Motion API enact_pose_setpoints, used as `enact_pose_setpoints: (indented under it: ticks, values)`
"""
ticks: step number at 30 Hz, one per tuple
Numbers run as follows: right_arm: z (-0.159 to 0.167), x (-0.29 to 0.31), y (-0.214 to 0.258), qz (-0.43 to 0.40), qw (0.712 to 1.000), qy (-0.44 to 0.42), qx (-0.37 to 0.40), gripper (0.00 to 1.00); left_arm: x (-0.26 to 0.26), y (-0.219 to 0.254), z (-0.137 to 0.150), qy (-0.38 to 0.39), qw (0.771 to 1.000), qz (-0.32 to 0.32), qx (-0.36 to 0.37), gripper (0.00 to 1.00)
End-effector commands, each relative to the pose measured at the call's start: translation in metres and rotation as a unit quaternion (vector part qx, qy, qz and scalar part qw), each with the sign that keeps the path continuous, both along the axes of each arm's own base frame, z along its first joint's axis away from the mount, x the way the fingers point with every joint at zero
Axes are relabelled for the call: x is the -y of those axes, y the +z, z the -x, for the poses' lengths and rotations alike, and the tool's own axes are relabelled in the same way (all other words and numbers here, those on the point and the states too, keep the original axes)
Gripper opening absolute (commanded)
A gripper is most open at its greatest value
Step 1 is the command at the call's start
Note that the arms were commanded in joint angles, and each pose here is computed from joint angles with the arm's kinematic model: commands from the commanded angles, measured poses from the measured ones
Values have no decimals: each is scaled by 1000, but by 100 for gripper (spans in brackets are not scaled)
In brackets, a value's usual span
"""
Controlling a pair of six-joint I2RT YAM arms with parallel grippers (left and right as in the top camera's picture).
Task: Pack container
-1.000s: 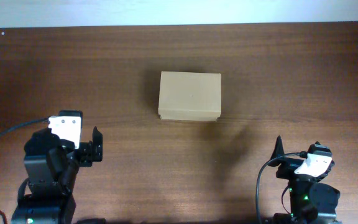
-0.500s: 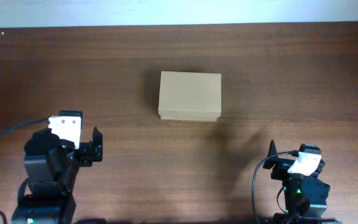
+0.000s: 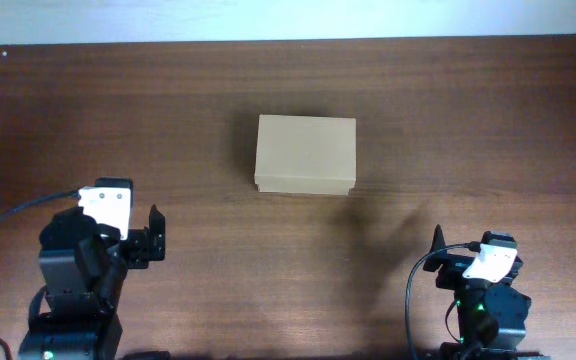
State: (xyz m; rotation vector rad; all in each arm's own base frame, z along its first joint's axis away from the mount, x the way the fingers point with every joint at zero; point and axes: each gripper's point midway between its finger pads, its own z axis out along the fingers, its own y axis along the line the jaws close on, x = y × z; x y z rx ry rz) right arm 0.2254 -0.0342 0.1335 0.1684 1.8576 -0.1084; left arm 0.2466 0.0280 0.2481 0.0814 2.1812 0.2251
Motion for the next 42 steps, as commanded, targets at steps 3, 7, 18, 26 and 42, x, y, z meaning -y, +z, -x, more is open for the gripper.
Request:
enact_pose_setpoints:
  ticks: [3,7,18,26,42]
  values:
    - [-1,-2,-1,-5,1000,5,3,99,-1,-1,8,2,1000,-2,10,99]
    - [-1,-2,-1,-5,1000,5,3,99,-11,17,10,22,993,-35,114,99]
    - [-1,-2,-1,-5,1000,5,3,99,-6,75,24,21,887,-40,460,99]
    - [-1,-2,-1,-5,1000,5,3,99,5,18,16,-2,897,-29,441,99]
    - [-1,-2,-1,-5,1000,5,3,99,5,-71,1,-7,954,-31,299,99]
